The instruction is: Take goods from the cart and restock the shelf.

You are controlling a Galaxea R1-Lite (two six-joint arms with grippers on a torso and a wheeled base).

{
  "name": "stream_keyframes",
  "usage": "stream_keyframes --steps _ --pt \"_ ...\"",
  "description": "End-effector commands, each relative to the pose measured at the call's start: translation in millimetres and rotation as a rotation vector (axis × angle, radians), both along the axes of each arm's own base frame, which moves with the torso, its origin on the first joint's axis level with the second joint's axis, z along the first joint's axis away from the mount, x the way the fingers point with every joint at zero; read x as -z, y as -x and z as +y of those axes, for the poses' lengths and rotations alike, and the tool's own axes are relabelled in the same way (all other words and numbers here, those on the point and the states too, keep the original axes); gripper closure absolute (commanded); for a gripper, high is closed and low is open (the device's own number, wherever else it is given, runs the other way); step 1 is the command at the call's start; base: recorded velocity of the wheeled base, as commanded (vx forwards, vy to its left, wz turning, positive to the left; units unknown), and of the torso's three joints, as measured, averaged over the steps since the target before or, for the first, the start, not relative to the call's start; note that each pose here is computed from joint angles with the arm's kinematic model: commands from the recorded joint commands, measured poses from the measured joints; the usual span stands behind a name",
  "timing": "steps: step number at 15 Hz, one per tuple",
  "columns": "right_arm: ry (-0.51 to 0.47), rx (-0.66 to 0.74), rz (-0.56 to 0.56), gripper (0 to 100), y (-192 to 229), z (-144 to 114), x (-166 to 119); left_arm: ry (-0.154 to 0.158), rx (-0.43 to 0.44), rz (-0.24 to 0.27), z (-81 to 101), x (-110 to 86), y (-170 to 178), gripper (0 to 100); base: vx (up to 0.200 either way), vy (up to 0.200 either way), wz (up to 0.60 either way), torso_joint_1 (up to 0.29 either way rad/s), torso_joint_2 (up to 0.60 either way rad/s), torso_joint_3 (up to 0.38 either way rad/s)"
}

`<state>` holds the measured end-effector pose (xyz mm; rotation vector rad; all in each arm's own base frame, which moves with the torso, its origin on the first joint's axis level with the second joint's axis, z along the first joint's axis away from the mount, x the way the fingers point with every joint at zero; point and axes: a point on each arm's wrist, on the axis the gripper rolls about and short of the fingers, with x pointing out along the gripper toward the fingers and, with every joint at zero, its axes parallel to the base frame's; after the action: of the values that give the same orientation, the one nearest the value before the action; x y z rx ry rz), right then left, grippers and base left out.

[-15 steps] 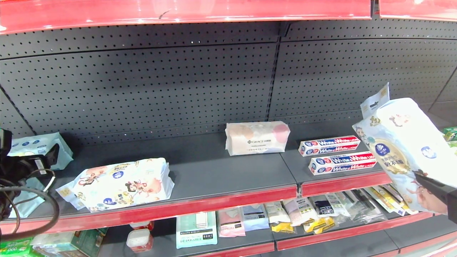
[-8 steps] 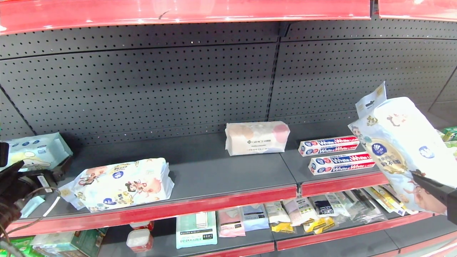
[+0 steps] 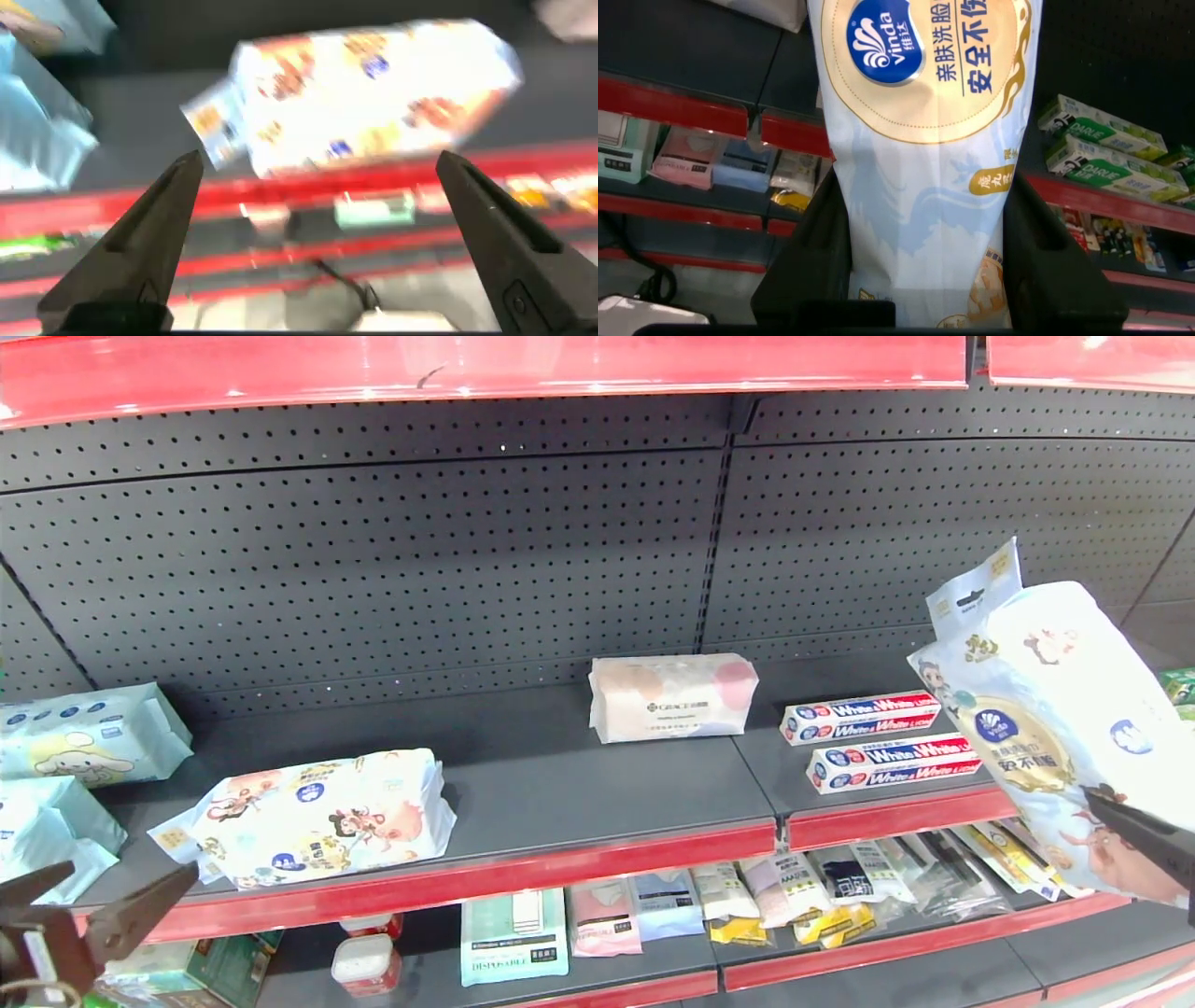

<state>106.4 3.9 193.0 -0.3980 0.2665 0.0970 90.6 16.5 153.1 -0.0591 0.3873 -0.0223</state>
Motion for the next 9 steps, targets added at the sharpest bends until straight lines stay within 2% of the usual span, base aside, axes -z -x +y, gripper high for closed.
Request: stream_keyframes --steps 1,3,6,8,9 --pt "0.000 -0.002 -0.009 100 4 0 1 -0.074 0.079 -0.246 -16.7 -16.0 60 0 0.000 0.000 0.00 0.000 0.00 0.000" --pt "-0.001 -0.003 -0.013 100 6 0 1 -0.102 0.084 -0.298 -21.6 7.7 83 0 0.000 0.000 0.00 0.000 0.00 0.000" --pt "-0.001 -0.003 -0.013 100 5 0 1 -0.112 0.009 -0.251 -22.8 26.2 97 0 0.000 0.000 0.00 0.000 0.00 0.000" --pt "0.004 -0.005 -0.010 100 8 0 3 -0.122 0.012 -0.281 -25.4 42.7 110 0 0.000 0.000 0.00 0.000 0.00 0.000" --pt "0.012 -0.005 -0.011 100 9 0 5 -0.126 0.012 -0.278 -26.5 51.9 116 0 0.000 0.000 0.00 0.000 0.00 0.000"
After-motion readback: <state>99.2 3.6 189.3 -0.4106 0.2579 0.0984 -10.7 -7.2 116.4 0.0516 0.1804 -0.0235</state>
